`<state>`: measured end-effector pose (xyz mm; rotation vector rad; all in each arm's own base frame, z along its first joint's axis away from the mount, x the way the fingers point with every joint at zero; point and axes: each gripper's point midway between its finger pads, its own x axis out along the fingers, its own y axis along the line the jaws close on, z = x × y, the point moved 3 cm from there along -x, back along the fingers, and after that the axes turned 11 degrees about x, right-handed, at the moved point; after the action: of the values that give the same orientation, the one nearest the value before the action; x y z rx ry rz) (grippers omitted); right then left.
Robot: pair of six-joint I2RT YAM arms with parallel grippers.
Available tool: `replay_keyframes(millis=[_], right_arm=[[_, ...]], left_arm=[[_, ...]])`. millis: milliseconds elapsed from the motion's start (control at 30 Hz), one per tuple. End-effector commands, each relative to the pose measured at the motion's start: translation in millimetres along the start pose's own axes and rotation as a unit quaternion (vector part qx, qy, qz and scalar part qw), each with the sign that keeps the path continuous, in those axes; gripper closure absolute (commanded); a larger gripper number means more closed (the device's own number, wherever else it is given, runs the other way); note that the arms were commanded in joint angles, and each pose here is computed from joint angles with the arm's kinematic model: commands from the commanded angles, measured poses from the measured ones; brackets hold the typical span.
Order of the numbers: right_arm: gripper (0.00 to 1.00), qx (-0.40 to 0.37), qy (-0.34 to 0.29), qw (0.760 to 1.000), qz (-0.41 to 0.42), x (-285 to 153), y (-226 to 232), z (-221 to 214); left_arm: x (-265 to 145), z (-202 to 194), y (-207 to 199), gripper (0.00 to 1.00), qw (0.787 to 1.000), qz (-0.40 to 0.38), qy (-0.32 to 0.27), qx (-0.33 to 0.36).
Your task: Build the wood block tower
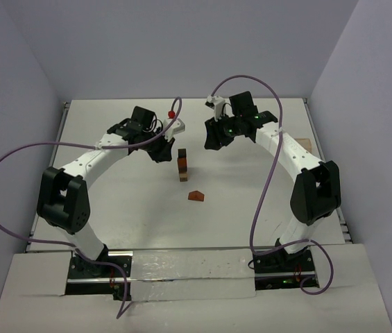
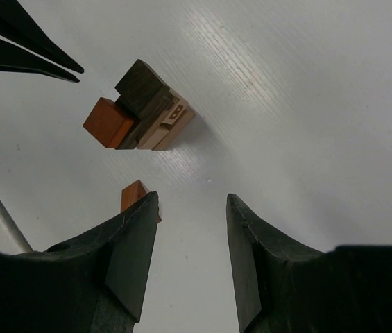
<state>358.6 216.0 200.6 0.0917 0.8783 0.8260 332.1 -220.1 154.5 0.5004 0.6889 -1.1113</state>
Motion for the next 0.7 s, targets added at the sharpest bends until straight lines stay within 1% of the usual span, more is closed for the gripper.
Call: replay_keyframes(millis=[0, 200, 467, 667], right_arm=[[0.49, -0.013, -0.028, 1.000, -0.003, -1, 3, 20], [0.49, -0.012, -0.027, 1.000, -0.003, 0, 2, 23], [0.48, -0.011, -0.026, 1.000, -0.005, 1, 1, 23], [0.48, -0.011, -0.024, 1.000, -0.005, 2, 1, 23]], left_arm=[[-1, 26, 5, 0.85, 0.999, -0.011, -0.041, 0.009], [3, 26, 7, 0.83, 0.999, -0.016, -0.039, 0.006], [8, 26, 4, 0.83, 0.999, -0.029, -0.039, 0.005], [10, 27, 2, 0.77, 0.999, -0.034, -0.039, 0.006]])
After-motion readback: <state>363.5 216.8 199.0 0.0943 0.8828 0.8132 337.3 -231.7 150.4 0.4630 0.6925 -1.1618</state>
